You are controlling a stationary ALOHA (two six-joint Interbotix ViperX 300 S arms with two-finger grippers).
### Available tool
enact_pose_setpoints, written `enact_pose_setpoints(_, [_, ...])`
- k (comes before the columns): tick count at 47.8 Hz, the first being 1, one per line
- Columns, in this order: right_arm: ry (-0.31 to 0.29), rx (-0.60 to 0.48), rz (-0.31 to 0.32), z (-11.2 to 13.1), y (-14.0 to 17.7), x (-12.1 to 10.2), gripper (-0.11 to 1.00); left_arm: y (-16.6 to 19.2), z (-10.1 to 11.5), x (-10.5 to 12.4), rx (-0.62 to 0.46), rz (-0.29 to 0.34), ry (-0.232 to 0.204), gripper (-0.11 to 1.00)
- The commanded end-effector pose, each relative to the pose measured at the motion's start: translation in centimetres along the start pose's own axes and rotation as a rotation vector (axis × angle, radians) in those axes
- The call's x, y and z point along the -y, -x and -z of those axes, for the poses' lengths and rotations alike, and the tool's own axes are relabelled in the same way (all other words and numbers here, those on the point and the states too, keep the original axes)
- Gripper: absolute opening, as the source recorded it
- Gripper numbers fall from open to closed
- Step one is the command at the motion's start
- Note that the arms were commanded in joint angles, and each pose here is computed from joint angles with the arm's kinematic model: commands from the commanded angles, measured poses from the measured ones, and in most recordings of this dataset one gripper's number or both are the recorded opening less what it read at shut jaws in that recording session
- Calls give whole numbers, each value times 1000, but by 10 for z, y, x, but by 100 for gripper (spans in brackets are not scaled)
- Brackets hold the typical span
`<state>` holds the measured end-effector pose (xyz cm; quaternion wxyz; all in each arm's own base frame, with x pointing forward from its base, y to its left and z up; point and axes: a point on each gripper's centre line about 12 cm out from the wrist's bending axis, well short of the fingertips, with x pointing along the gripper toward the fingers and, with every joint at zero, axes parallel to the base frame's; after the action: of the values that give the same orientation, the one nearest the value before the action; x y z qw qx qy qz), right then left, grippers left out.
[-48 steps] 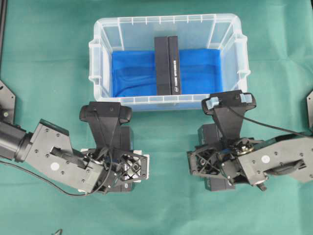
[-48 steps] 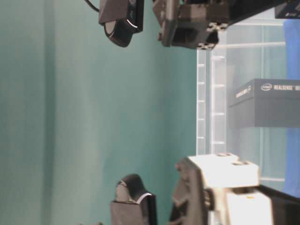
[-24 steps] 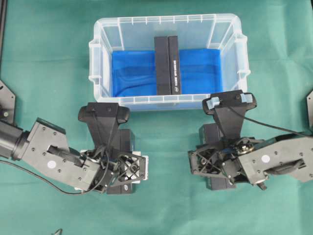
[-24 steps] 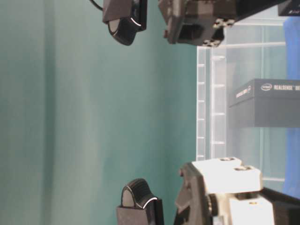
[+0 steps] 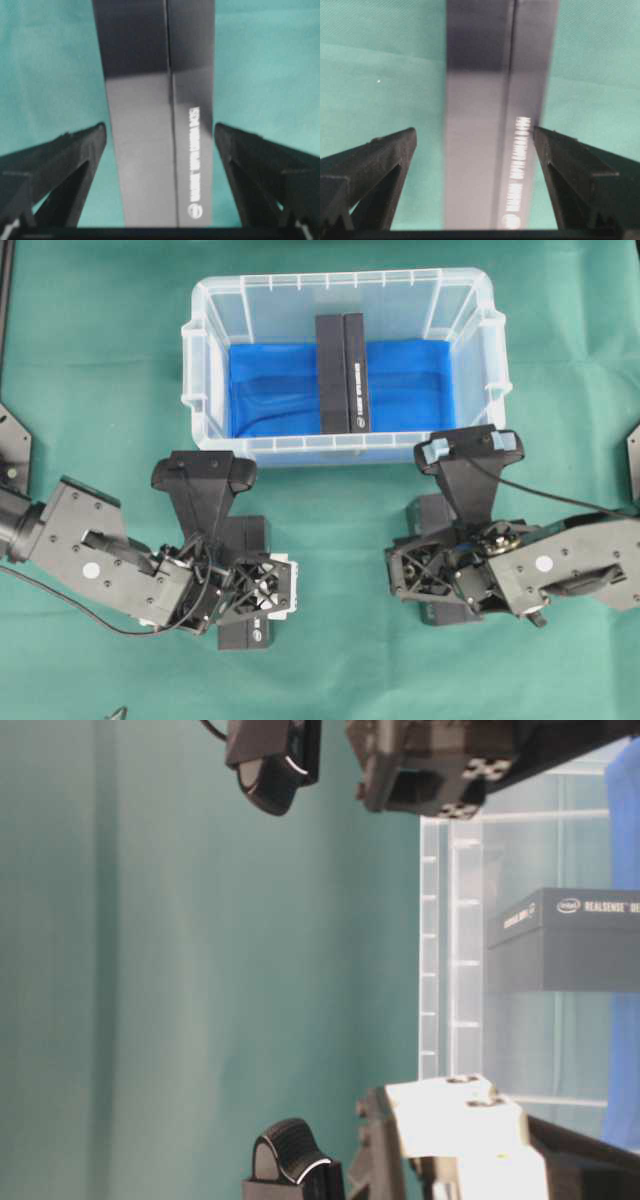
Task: Take the box out of the case with both arms.
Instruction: 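Lower both boxes onto the green cloth and open both grippers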
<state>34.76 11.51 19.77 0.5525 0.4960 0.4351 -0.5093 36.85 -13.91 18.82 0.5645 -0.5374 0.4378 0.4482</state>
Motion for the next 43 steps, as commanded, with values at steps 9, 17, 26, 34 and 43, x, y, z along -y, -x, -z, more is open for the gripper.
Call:
enact_pose_setpoints(9, [1,-8,-26,1,10,-1,92,15,0,2,-14,38,2,92])
enact_pose_setpoints(17, [1,-8,-26,1,10,-1,92,15,0,3,-16,38,3,92])
enact_pose_setpoints(26, [-1,-9,-30,0,14,0,92,18,0,3,-17,43,4,92])
enact_pose_setpoints(34, [-4,-3,-19,-3,17,2,92,20,0,3,-15,39,5,92])
enact_pose_setpoints(43, [-6,-6,-29,-4,22,2,92,26,-1,2,-9,31,7,92])
